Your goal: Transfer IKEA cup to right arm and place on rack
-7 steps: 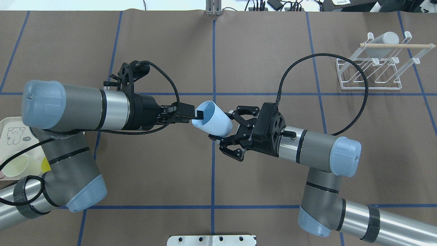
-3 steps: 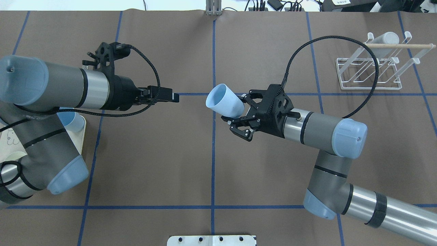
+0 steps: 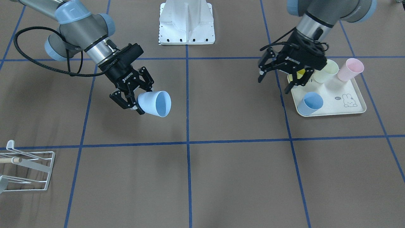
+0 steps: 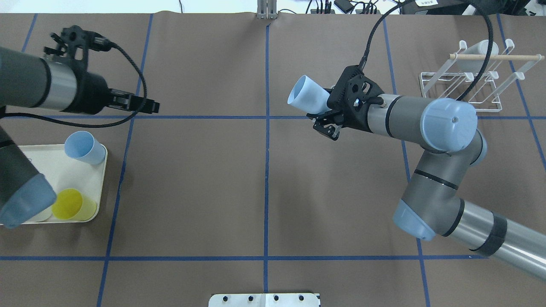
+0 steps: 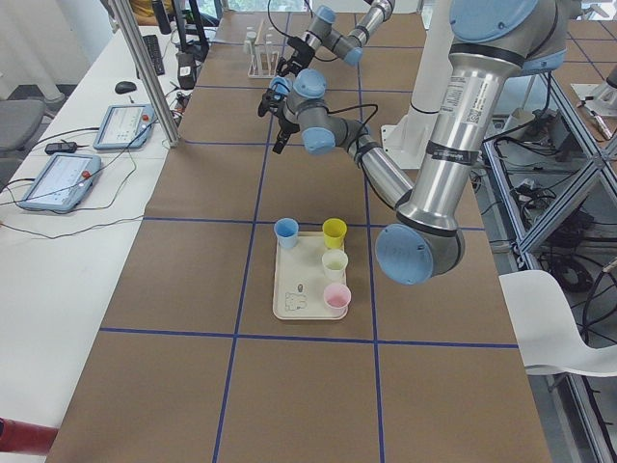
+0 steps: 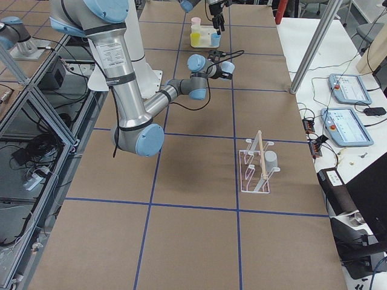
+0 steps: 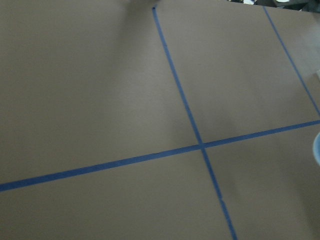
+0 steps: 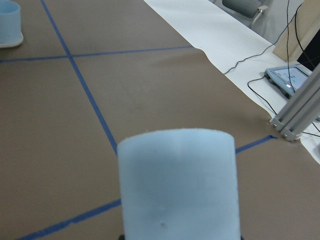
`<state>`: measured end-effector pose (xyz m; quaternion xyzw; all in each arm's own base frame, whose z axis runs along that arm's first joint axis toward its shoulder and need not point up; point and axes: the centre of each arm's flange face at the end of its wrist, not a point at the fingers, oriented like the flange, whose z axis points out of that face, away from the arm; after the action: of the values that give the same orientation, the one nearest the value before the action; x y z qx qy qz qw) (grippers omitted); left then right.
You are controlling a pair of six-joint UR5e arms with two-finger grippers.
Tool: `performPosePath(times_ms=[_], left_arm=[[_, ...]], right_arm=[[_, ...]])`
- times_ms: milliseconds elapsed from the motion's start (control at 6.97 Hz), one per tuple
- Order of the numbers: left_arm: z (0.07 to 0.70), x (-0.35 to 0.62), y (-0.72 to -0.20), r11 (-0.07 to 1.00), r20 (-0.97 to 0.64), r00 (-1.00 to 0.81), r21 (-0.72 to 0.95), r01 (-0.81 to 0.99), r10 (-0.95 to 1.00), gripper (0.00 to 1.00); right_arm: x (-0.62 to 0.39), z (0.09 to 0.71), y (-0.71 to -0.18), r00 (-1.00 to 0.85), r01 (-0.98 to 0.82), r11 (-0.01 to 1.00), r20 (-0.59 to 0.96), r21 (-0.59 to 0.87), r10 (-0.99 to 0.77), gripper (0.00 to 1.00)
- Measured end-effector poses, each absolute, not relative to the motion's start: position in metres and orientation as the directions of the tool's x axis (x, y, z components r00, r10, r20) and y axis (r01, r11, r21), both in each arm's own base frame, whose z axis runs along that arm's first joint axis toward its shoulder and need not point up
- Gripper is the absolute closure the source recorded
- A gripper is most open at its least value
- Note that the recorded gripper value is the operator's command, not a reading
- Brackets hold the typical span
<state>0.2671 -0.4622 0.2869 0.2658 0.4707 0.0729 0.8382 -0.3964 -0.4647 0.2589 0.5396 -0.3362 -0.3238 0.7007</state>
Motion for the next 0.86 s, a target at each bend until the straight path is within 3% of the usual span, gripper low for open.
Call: performPosePath(times_ms=[287,430,861], left_arm=[[0.340,0.196,-0.471,0.775,-0.592,0.659,0.632,0.024,0.463,0.00],[0.357,0.172,-0.475,0.747,-0.531,0.691,0.665,-0.019,0.490,0.00],[0.382,0.135,-0.482,0.705,-0.434,0.730,0.704,-0.091,0.528,0.00]], right_arm=[[-0.328,0.243,-0.494,0.595,0.382,0.191,-0.083,0.904,-0.800,0.67],[-0.291,0.245,-0.510,0.568,0.523,0.165,-0.198,0.836,-0.798,0.74],[-0.183,0.286,-0.556,0.310,0.874,0.026,-0.516,0.485,-0.798,0.75]])
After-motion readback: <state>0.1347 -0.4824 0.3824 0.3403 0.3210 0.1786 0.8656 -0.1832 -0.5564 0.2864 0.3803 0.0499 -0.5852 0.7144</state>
